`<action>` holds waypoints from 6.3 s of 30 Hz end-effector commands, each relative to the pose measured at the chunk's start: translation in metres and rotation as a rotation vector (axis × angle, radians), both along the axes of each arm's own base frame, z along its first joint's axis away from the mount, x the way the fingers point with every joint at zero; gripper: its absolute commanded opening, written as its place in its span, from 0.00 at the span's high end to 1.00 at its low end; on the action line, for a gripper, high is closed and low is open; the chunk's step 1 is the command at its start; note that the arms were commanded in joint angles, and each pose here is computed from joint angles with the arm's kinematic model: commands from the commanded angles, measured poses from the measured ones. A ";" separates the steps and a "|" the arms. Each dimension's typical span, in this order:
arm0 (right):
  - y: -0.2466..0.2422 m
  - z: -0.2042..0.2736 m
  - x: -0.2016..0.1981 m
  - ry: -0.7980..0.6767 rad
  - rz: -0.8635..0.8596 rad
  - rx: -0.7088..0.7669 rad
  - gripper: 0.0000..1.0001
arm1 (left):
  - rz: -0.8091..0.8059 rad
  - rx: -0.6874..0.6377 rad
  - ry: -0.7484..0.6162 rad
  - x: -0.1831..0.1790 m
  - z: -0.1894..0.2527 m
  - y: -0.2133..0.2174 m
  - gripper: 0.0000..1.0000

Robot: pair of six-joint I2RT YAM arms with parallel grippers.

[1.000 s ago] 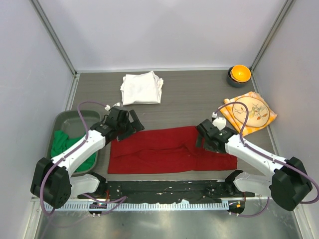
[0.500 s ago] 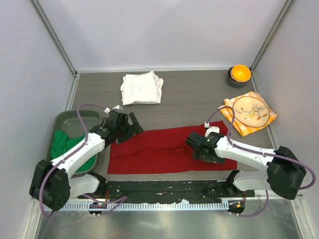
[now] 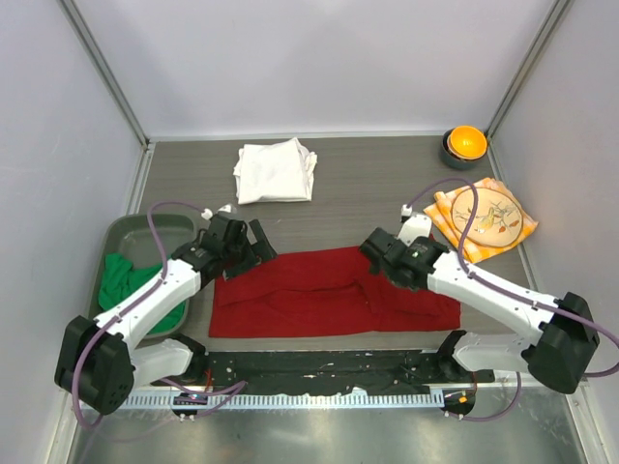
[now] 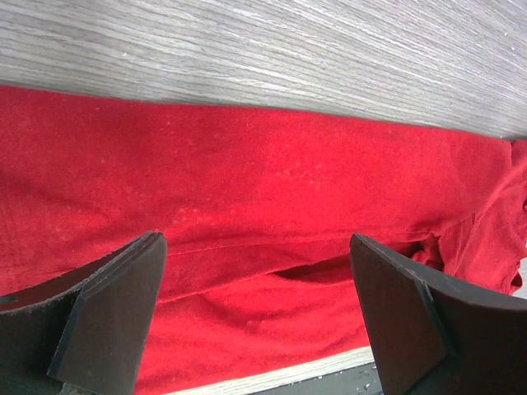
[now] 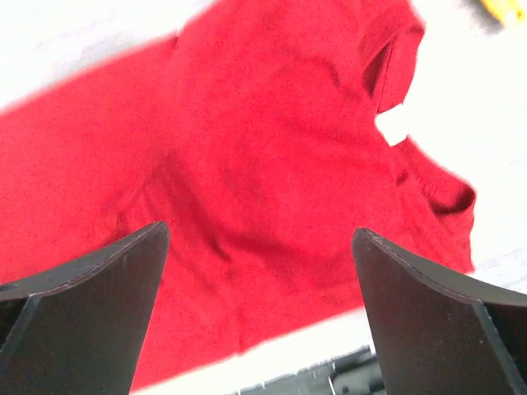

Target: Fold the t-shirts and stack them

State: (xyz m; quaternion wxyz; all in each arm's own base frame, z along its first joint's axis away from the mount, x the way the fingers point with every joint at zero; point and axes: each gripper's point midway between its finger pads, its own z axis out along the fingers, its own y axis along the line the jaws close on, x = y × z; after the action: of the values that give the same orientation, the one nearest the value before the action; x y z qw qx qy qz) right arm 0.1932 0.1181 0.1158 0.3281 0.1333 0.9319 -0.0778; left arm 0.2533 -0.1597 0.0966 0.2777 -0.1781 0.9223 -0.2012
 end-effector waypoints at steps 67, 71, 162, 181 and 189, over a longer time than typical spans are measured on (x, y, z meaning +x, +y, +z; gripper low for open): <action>0.045 0.152 0.383 -0.562 0.152 0.477 0.00 | -0.268 -0.135 0.060 0.011 -0.016 -0.052 0.00; 0.043 0.204 0.334 -0.610 0.190 0.523 0.00 | -0.232 -0.102 0.092 0.003 -0.041 -0.048 0.00; 0.105 -0.051 -0.158 0.367 0.268 0.757 0.07 | -0.463 0.007 0.239 -0.191 -0.119 -0.064 0.92; 0.118 -0.076 -0.174 0.417 0.256 0.753 0.19 | -0.436 -0.018 0.219 -0.184 -0.111 -0.060 0.94; 0.109 -0.091 -0.174 0.419 0.222 0.733 0.31 | -0.425 -0.043 0.196 -0.181 -0.103 -0.057 0.93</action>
State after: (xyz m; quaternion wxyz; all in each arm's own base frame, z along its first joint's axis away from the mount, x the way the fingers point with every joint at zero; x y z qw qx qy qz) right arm 0.0153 0.2270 0.0309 0.0593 0.1049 0.9568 0.2647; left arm 0.0781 -0.2516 0.0203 0.1397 -0.0108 0.9348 -0.3264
